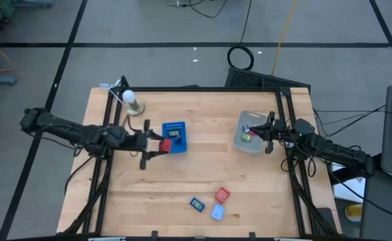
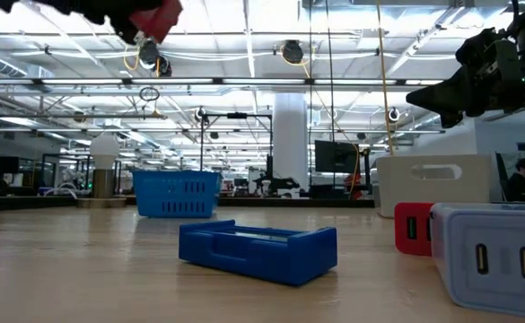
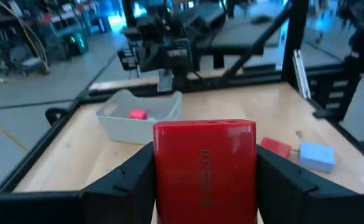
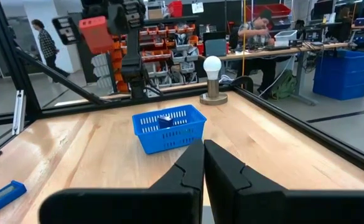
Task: Pick & Place Office items
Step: Put the top red charger adapter into the white bin
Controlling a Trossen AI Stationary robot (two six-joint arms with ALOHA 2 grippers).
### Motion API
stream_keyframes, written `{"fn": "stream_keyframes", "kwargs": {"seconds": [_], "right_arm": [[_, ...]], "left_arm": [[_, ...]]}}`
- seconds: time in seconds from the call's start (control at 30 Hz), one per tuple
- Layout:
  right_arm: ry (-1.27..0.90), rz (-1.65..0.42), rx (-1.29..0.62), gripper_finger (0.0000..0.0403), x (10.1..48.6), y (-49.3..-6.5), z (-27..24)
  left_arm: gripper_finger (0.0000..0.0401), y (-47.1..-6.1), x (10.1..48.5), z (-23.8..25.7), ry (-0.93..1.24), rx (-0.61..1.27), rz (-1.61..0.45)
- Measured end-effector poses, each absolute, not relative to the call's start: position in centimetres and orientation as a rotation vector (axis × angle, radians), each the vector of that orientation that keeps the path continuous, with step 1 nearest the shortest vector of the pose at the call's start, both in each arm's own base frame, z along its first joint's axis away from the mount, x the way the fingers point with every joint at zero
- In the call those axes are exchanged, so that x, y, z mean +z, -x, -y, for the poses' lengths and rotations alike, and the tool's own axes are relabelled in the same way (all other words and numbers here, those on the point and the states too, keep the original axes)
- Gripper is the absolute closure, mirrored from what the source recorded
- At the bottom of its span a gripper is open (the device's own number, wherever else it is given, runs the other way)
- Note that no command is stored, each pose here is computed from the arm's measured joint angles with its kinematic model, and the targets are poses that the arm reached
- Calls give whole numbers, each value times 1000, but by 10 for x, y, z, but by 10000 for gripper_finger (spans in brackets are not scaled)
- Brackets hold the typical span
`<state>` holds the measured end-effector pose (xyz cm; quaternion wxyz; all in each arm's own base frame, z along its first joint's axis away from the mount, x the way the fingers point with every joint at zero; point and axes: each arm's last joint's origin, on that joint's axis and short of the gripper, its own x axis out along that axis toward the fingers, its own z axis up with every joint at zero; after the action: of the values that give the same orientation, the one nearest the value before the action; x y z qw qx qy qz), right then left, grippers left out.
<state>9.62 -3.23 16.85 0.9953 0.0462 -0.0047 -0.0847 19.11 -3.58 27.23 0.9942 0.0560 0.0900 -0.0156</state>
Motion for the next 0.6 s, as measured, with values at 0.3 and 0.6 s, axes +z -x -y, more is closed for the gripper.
{"fn": "stream_keyframes", "kwargs": {"seconds": [0.3, 0.6], "right_arm": [[-91, 13, -171, 399, 169, -96, 32], [-97, -5, -171, 399, 167, -96, 32]], "left_arm": [[193, -154, 254, 24, -88, 103, -85], [193, -142, 238, 20, -90, 145, -81]]}}
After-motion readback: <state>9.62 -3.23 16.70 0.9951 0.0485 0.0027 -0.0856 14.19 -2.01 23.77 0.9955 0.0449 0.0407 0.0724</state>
